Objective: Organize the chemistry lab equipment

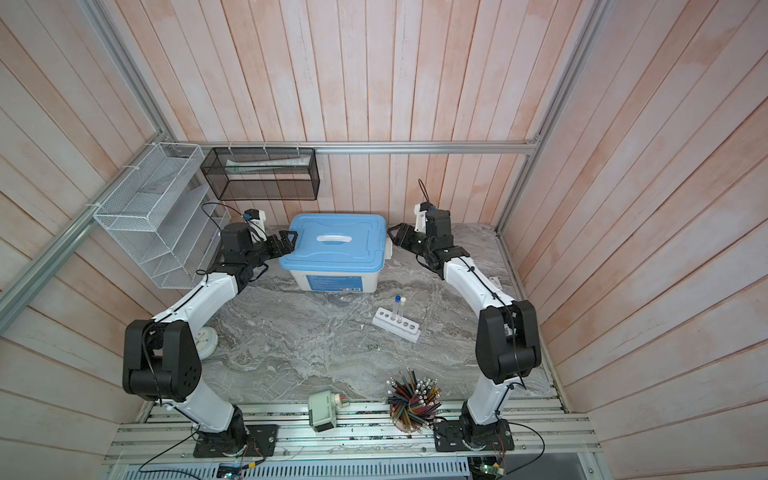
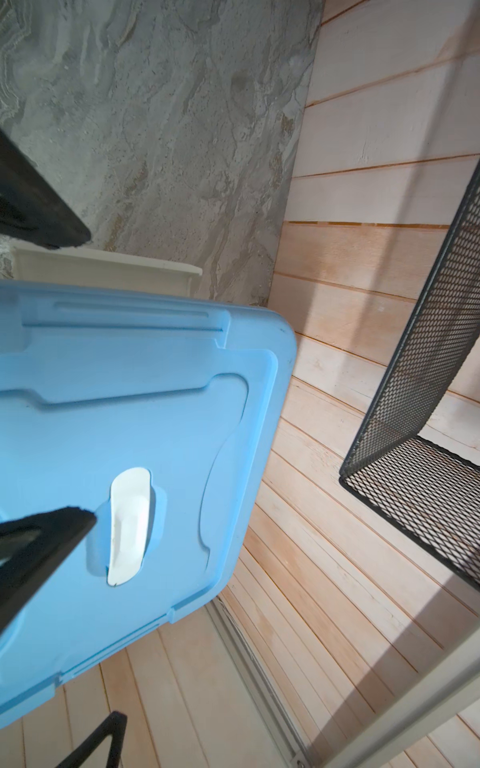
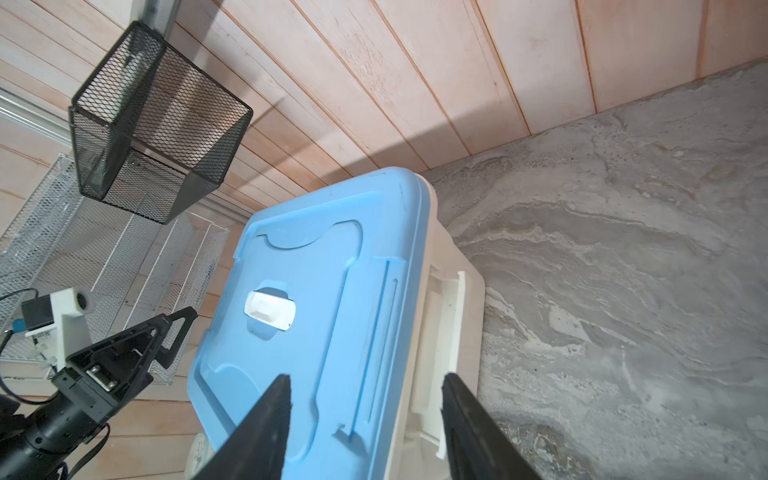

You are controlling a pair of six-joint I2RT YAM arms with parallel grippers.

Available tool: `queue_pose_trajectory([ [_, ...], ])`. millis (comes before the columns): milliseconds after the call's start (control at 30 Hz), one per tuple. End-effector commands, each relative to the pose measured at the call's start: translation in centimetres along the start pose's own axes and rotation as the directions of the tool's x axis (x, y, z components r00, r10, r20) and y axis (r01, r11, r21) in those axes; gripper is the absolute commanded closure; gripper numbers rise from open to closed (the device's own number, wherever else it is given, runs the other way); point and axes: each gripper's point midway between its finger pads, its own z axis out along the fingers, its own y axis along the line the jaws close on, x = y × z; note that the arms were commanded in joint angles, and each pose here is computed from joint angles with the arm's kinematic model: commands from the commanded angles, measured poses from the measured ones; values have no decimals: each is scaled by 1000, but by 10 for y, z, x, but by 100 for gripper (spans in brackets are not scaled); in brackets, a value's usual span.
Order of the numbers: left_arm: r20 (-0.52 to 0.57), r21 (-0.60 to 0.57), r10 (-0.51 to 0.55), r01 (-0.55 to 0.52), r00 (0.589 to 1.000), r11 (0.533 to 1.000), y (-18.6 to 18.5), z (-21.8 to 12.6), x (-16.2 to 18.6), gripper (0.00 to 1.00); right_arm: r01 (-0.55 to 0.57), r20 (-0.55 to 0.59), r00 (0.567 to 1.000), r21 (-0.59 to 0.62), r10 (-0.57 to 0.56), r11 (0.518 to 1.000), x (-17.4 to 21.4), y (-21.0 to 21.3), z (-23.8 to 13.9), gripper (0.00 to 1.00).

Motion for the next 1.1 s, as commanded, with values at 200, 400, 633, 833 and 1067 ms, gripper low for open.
queue_pose_trajectory([
  [200, 17, 28, 9, -9, 1000, 1000, -2, 10, -8, 1, 10, -36, 999, 60, -8, 998, 9, -18, 15, 40],
  [400, 4, 26, 6, -6, 1000, 1000, 0, 15, -4, 1, 11, -46, 999, 51, -9, 999, 12, -16, 20, 38],
  [633, -4, 29, 3, -3, 1000, 1000, 3, 22, -1, 2, 11, -72, 997, 21, -10, 1000, 21, -9, 29, 38],
  [833, -8, 47, 1, 0, 1000, 999, -1, 25, 0, 1, 8, -92, 996, 9, -7, 1000, 25, -8, 36, 37],
  [1067, -12, 65, 10, -9, 1000, 998, -11, 29, 0, 2, 8, -97, 995, 9, -7, 1000, 26, -9, 39, 37],
])
